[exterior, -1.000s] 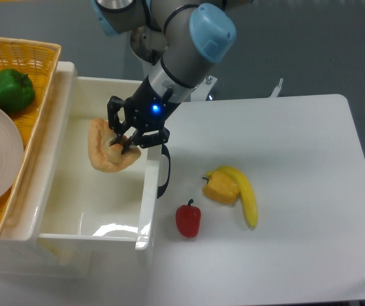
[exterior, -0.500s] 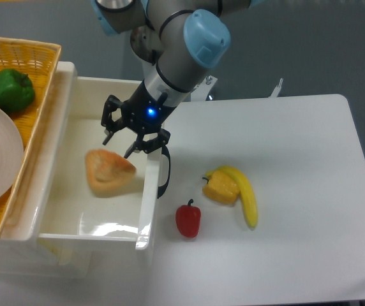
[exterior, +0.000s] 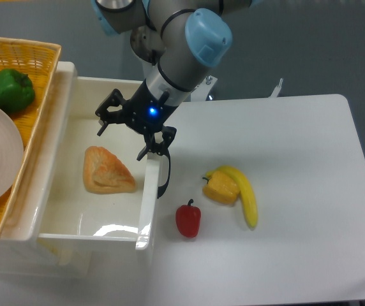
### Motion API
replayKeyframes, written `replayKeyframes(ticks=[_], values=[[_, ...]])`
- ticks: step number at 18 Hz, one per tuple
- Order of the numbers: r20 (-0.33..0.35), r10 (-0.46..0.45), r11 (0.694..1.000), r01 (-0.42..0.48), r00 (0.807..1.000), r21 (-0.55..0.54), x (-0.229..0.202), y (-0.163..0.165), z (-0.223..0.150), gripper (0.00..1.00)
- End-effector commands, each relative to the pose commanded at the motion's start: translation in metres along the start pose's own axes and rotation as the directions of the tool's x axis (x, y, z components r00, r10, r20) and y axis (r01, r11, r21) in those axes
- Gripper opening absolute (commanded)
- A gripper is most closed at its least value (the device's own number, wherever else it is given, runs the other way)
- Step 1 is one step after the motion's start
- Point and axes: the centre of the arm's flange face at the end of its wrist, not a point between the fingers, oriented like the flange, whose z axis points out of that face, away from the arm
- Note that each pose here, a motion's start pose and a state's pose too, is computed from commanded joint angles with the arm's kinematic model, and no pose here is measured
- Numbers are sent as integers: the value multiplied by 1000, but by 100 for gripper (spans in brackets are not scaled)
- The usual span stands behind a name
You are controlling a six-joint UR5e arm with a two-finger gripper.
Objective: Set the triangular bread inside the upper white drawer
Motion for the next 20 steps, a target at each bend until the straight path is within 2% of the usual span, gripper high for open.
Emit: replayKeyframes(ticks=[6,10,14,16,20], values=[[-10,-2,1000,2,1000,15,8,1,-5,100],[12,-20,999,20,1000,34,2,5,-20,100],[68,-51,994,45,996,95,-25,15,-58,100],[103,-8,995,-2,995,104,-32,14,-67,100],[234,11,1000,-8,972,-14,-46,26,-71,100]])
